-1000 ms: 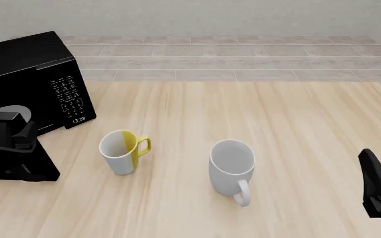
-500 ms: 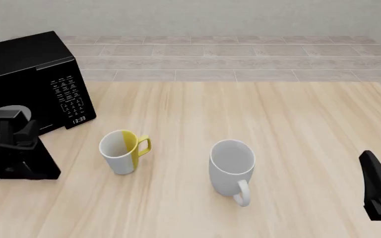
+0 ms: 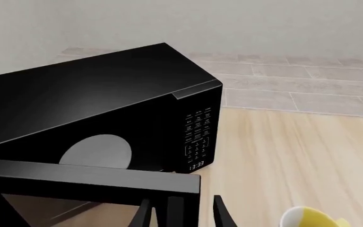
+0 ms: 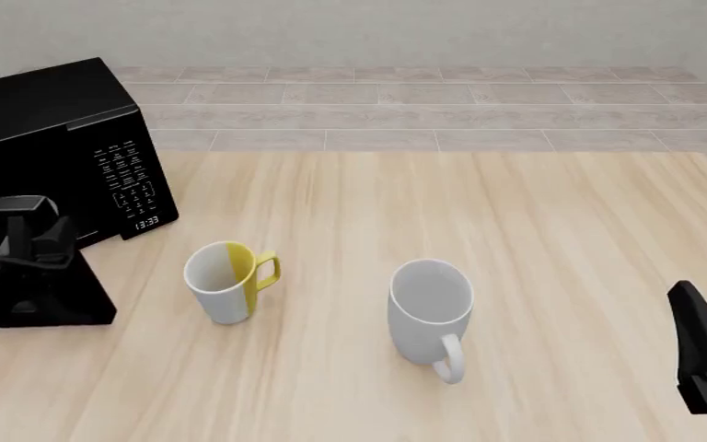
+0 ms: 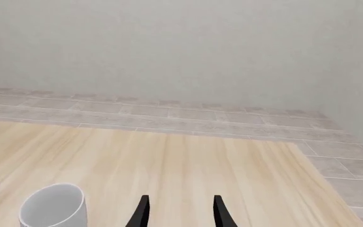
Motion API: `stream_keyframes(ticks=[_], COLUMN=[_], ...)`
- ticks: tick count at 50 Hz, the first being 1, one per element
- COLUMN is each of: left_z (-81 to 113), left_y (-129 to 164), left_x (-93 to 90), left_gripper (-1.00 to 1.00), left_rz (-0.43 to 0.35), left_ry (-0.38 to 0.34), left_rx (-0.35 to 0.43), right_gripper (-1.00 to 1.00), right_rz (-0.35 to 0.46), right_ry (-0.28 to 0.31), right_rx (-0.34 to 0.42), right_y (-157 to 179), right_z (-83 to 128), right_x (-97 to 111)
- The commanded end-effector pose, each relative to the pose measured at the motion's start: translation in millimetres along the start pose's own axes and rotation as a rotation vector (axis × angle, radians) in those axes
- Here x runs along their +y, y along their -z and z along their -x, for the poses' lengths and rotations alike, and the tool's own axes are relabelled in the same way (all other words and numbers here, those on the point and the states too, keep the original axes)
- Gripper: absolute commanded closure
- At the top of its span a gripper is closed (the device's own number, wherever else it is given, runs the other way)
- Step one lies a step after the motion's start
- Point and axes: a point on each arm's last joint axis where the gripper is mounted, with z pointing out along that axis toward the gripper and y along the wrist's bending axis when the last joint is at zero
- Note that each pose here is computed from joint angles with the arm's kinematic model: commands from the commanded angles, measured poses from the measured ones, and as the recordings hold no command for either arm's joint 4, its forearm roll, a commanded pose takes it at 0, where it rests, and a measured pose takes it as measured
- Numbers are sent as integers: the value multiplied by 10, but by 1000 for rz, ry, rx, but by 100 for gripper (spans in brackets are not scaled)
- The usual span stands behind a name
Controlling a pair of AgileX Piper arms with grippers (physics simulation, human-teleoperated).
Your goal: Close the microwave.
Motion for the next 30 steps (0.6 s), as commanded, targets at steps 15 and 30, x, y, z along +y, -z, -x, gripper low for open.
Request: stream_keyframes(ticks=[15,30], left_z=[157,172], left_y=[-226,-293], left_x=[-13,10], left_gripper=[-100,-100], left_rz=[-5,6], left_ry=[-16,-15], left_rx=[-26,-23], right_gripper=[-100,-100], right_rz=[1,-1], right_ry=[3,8], right_rx=[0,0], right_y=[-5,-15], right_z=[-4,1], right_x=[1,-1])
